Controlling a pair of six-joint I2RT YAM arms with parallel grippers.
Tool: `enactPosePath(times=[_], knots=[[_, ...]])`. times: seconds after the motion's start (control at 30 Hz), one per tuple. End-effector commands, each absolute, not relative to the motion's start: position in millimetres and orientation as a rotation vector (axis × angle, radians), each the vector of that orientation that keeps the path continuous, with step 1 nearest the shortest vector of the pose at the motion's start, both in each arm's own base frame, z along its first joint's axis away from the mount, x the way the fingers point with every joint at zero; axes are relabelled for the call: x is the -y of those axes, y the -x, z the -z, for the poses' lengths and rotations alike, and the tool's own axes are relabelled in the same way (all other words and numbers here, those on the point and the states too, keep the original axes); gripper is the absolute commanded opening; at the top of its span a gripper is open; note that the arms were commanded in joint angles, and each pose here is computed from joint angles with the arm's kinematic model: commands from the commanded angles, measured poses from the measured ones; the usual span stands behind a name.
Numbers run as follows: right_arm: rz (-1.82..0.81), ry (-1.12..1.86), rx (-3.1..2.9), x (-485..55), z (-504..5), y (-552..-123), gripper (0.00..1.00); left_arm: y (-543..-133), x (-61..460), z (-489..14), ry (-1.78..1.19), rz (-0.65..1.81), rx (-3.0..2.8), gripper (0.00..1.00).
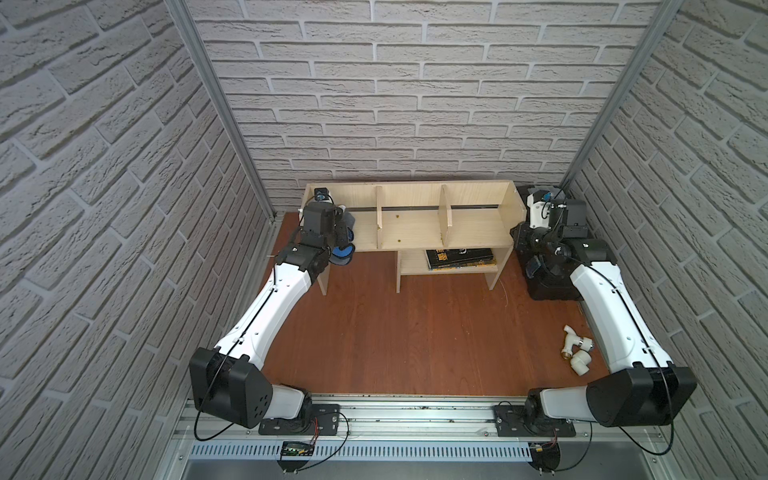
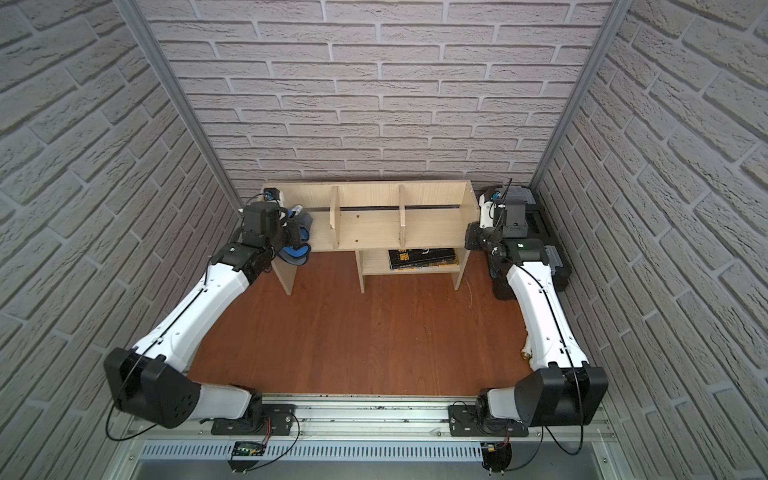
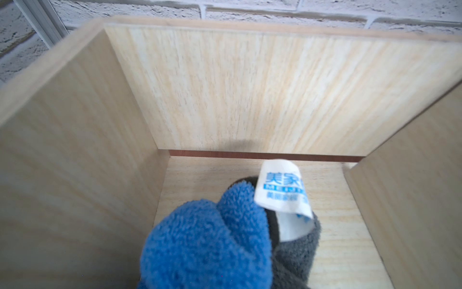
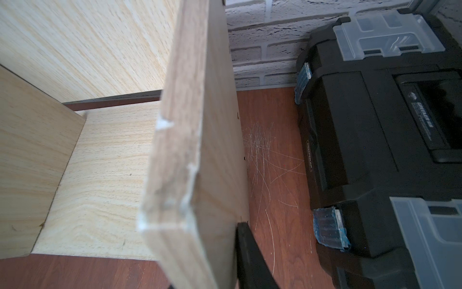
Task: Wipe the bookshelf clean with a cloth
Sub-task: Wipe the dust from the shelf.
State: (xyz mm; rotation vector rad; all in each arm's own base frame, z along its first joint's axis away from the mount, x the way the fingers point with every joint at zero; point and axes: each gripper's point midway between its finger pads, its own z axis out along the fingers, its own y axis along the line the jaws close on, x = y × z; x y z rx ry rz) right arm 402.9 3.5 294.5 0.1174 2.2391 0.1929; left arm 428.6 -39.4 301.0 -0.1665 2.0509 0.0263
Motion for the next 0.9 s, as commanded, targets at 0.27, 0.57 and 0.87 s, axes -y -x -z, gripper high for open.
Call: enactPosePath(times=[0.27,0.57,0.87], knots=[[-0.484,-0.172,-2.279,-44,-274,-382,0.09,-471,6,-395,0.250,-0.027,-1.865,0.00],[-0.496,-0.136,-2.291,-51,-270,-384,0.09,-469,-9,-459,0.263,-0.044,-1.704,0.00],[-0.533,-0.136,-2.272,-58,-271,-384,0.09,-483,12,-373,0.217,0.070,-1.902,0.00]])
